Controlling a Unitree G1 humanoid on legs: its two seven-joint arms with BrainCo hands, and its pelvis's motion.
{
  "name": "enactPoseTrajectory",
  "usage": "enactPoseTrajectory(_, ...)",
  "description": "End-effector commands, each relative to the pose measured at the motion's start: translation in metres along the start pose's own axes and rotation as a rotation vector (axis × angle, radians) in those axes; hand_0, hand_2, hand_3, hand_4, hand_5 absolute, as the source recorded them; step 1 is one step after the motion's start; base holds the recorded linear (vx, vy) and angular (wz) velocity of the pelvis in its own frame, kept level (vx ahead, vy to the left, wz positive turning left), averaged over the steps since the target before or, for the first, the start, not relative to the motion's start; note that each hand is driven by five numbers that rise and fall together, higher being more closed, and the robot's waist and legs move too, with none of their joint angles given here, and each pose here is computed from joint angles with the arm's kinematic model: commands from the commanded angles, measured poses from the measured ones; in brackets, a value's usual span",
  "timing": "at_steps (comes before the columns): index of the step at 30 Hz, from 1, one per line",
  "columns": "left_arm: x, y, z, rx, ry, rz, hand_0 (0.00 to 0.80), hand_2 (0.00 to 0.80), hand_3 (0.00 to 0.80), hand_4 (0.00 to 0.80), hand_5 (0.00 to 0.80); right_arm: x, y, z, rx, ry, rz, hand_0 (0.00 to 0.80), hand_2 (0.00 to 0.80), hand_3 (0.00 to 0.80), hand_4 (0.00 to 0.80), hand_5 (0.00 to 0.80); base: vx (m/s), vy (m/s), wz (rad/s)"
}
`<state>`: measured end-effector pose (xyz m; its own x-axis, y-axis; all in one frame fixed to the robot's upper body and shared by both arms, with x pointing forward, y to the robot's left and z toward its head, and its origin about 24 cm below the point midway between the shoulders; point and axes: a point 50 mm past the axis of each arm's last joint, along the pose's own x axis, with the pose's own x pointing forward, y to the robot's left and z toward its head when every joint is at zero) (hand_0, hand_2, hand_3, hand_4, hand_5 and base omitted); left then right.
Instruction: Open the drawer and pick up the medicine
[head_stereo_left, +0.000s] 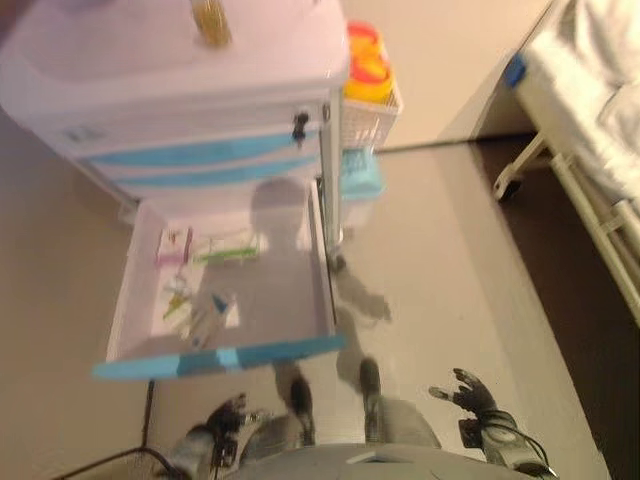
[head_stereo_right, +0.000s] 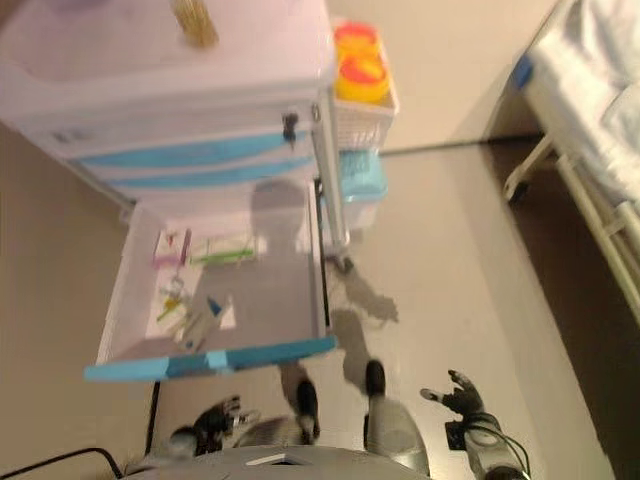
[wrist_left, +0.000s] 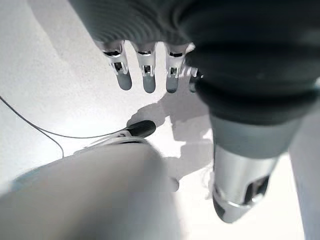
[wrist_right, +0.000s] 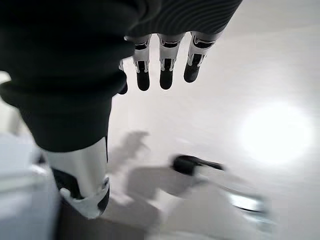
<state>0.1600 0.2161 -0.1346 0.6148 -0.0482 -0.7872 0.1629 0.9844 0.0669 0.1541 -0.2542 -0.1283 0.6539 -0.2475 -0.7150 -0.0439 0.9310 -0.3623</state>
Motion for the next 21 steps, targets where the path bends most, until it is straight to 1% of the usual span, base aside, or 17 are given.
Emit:
enactPoseTrajectory(1,0.002,0.008,0.036,0.086,-0.16,0.006,0.0,0.0,0.0,0.0,0.0,0.006,-0.01,0.019,-0.104,-0.062,-0.041,0.0,0.0,0.0,0.0,0.0,-0.079,0.053,0.05)
enactPoseTrajectory(5,-0.003,0.011,0.079,0.213,-0.33,0.025,0.0,0.0,0.0,0.0,0.0,0.009,-0.022,0.029,-0.15,-0.079,-0.054,0.0,0.0,0.0,0.0,0.0,-0.036,0.068,0.1)
enactPoseTrajectory(9,-0.012,0.02,0.115,0.334,-0.451,0.07,0.0,0.0,0.0,0.0,0.0,0.009,-0.031,0.033,-0.133,-0.091,-0.067,0.0,0.0,0.0,0.0,0.0,0.034,0.049,0.11)
enactPoseTrajectory(10,-0.018,0.029,0.134,0.37,-0.486,0.096,0.0,0.0,0.0,0.0,0.0,0.008,-0.033,0.034,-0.125,-0.098,-0.07,0.0,0.0,0.0,0.0,0.0,0.068,0.058,0.0)
enactPoseTrajectory(11,-0.021,0.034,0.142,0.388,-0.507,0.114,0.0,0.0,0.0,0.0,0.0,0.008,-0.034,0.035,-0.123,-0.101,-0.07,0.0,0.0,0.0,0.0,0.0,0.075,0.077,-0.02)
enactPoseTrajectory(12,-0.029,0.043,0.16,0.418,-0.543,0.138,0.0,0.0,0.0,0.0,0.0,0.007,-0.036,0.035,-0.12,-0.106,-0.072,0.0,0.0,0.0,0.0,0.0,0.076,0.067,-0.01)
enactPoseTrajectory(14,-0.04,0.056,0.184,0.449,-0.59,0.173,0.0,0.0,0.0,0.0,0.0,0.005,-0.038,0.031,-0.116,-0.105,-0.075,0.0,0.0,0.0,0.0,0.0,0.09,0.069,0.01)
enactPoseTrajectory(18,-0.06,0.078,0.218,0.459,-0.648,0.239,0.0,0.0,0.0,0.0,0.0,0.002,-0.042,0.024,-0.111,-0.101,-0.08,0.0,0.0,0.0,0.0,0.0,0.079,0.073,-0.08)
enactPoseTrajectory(20,-0.071,0.097,0.24,0.469,-0.651,0.294,0.0,0.0,0.0,0.0,0.0,0.0,-0.044,0.021,-0.114,-0.103,-0.087,0.0,0.0,0.0,0.0,0.0,0.078,0.101,-0.17)
enactPoseTrajectory(21,-0.076,0.105,0.249,0.442,-0.654,0.303,0.0,0.0,0.0,0.0,0.0,-0.001,-0.046,0.021,-0.123,-0.104,-0.089,0.0,0.0,0.0,0.0,0.0,0.076,0.111,-0.19)
